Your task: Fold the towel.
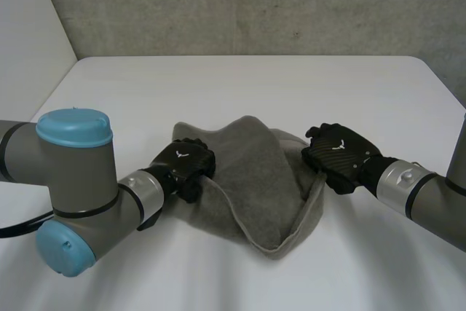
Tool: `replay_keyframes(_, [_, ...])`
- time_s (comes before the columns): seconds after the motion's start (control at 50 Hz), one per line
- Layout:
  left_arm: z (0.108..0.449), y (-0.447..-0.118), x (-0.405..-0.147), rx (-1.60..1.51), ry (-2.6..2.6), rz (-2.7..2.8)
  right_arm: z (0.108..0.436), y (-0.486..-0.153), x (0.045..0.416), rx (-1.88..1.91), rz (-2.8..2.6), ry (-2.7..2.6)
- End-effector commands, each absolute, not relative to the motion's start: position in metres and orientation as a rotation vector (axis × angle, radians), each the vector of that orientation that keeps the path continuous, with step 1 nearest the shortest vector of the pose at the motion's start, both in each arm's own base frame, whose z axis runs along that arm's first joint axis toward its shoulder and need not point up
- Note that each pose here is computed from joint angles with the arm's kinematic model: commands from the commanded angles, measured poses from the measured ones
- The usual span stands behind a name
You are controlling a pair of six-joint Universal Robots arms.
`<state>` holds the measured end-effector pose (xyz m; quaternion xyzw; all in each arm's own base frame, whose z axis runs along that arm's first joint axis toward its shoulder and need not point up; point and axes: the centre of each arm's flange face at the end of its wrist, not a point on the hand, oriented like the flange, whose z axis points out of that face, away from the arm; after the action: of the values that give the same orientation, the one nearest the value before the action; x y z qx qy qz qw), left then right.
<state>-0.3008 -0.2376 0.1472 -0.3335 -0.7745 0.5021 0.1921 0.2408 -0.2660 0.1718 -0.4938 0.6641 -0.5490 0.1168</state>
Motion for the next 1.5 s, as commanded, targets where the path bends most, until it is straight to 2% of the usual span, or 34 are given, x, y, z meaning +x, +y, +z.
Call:
replay_keyframes(0.02, [0.157, -0.232, -0.291, -0.919, -2.179, 1.431, 0.189, -0.262, 0.228, -1.413, -1.575, 2.002])
replay_keyframes(0.12, [0.191, -0.225, -0.274, -0.875, -2.133, 1.540, 0.213, -0.248, 0.224, -1.415, -1.502, 2.025])
replay_keyframes(0.24, [0.203, -0.230, -0.270, -0.852, -2.107, 1.603, 0.227, -0.243, 0.233, -1.517, -1.516, 1.903])
replay_keyframes(0.36, [0.209, -0.252, -0.268, -0.824, -2.091, 1.654, 0.230, -0.255, 0.254, -1.574, -1.569, 1.820])
replay_keyframes(0.56, [0.206, -0.307, -0.290, -0.837, -1.972, 1.739, 0.233, -0.291, 0.294, -1.614, -1.916, 1.582])
replay_keyframes(0.6, [0.228, -0.332, -0.298, -0.804, -1.863, 1.888, 0.258, -0.316, 0.306, -1.567, -2.228, 1.410])
replay_keyframes(0.62, [0.229, -0.332, -0.298, -0.803, -1.863, 1.889, 0.259, -0.316, 0.306, -1.567, -2.230, 1.409])
replay_keyframes(0.64, [0.246, -0.341, -0.301, -0.783, -1.783, 1.989, 0.283, -0.328, 0.307, -1.472, -2.401, 1.358])
replay_keyframes(0.66, [0.265, -0.348, -0.302, -0.753, -1.697, 2.096, 0.283, -0.328, 0.307, -1.471, -2.402, 1.357])
replay_keyframes(0.68, [0.266, -0.348, -0.302, -0.753, -1.696, 2.097, 0.313, -0.335, 0.304, -1.314, -2.555, 1.318])
replay_keyframes(0.7, [0.295, -0.351, -0.300, -0.706, -1.584, 2.219, 0.347, -0.332, 0.299, -1.137, -2.649, 1.262])
replay_keyframes(0.72, [0.328, -0.345, -0.295, -0.656, -1.462, 2.323, 0.348, -0.332, 0.299, -1.135, -2.650, 1.261])
replay_keyframes(0.74, [0.329, -0.345, -0.295, -0.656, -1.461, 2.324, 0.376, -0.326, 0.291, -0.983, -2.685, 1.202])
replay_keyframes(0.76, [0.357, -0.337, -0.287, -0.603, -1.356, 2.404, 0.393, -0.321, 0.285, -0.888, -2.663, 1.164])
replay_keyframes(0.78, [0.357, -0.337, -0.286, -0.603, -1.355, 2.405, 0.393, -0.320, 0.285, -0.887, -2.662, 1.163])
replay_keyframes(0.82, [0.382, -0.325, -0.267, -0.537, -1.245, 2.473, 0.395, -0.317, 0.282, -0.858, -2.601, 1.165])
replay_keyframes(0.84, [0.382, -0.325, -0.266, -0.537, -1.244, 2.473, 0.385, -0.316, 0.280, -0.876, -2.533, 1.208])
replay_keyframes(0.86, [0.379, -0.322, -0.259, -0.524, -1.245, 2.474, 0.367, -0.314, 0.278, -0.922, -2.451, 1.281])
replay_keyframes(0.88, [0.368, -0.321, -0.258, -0.531, -1.270, 2.447, 0.367, -0.314, 0.278, -0.923, -2.451, 1.282])
replay_keyframes(0.9, [0.368, -0.320, -0.258, -0.531, -1.270, 2.447, 0.349, -0.308, 0.278, -0.974, -2.364, 1.349])
replay_keyframes(0.92, [0.352, -0.319, -0.257, -0.555, -1.326, 2.405, 0.329, -0.301, 0.278, -1.025, -2.283, 1.412])
replay_keyframes(0.94, [0.352, -0.319, -0.257, -0.555, -1.326, 2.405, 0.328, -0.301, 0.278, -1.026, -2.283, 1.412])
replay_keyframes(0.96, [0.332, -0.316, -0.256, -0.581, -1.396, 2.345, 0.309, -0.295, 0.277, -1.070, -2.223, 1.474])
replay_keyframes(0.98, [0.308, -0.313, -0.254, -0.607, -1.480, 2.277, 0.309, -0.295, 0.277, -1.070, -2.222, 1.474])
replay_keyframes(1.0, [0.308, -0.313, -0.254, -0.608, -1.481, 2.277, 0.292, -0.290, 0.274, -1.118, -2.184, 1.532])
replay_keyframes(1.02, [0.285, -0.308, -0.250, -0.623, -1.568, 2.208, 0.273, -0.285, 0.270, -1.165, -2.146, 1.593])
replay_keyframes(1.04, [0.263, -0.304, -0.245, -0.633, -1.648, 2.139, 0.273, -0.285, 0.269, -1.165, -2.145, 1.593])
replay_keyframes(1.06, [0.263, -0.304, -0.245, -0.634, -1.649, 2.138, 0.258, -0.282, 0.263, -1.209, -2.116, 1.646])
replay_keyframes(1.08, [0.244, -0.298, -0.242, -0.642, -1.716, 2.074, 0.243, -0.280, 0.257, -1.244, -2.086, 1.701])
replay_keyframes(1.1, [0.244, -0.298, -0.242, -0.643, -1.717, 2.073, 0.243, -0.280, 0.256, -1.244, -2.086, 1.702])
replay_keyframes(1.14, [0.208, -0.287, -0.237, -0.657, -1.837, 1.954, 0.216, -0.271, 0.246, -1.283, -1.994, 1.806])
replay_keyframes(1.24, [0.174, -0.275, -0.229, -0.697, -1.979, 1.847, 0.179, -0.249, 0.240, -1.320, -1.808, 1.924])
replay_keyframes(1.34, [0.153, -0.273, -0.223, -0.777, -2.081, 1.792, 0.160, -0.243, 0.238, -1.339, -1.726, 1.980])
replay_keyframes(1.5, [0.133, -0.269, -0.225, -0.844, -2.142, 1.718, 0.157, -0.242, 0.238, -1.316, -1.705, 1.998])
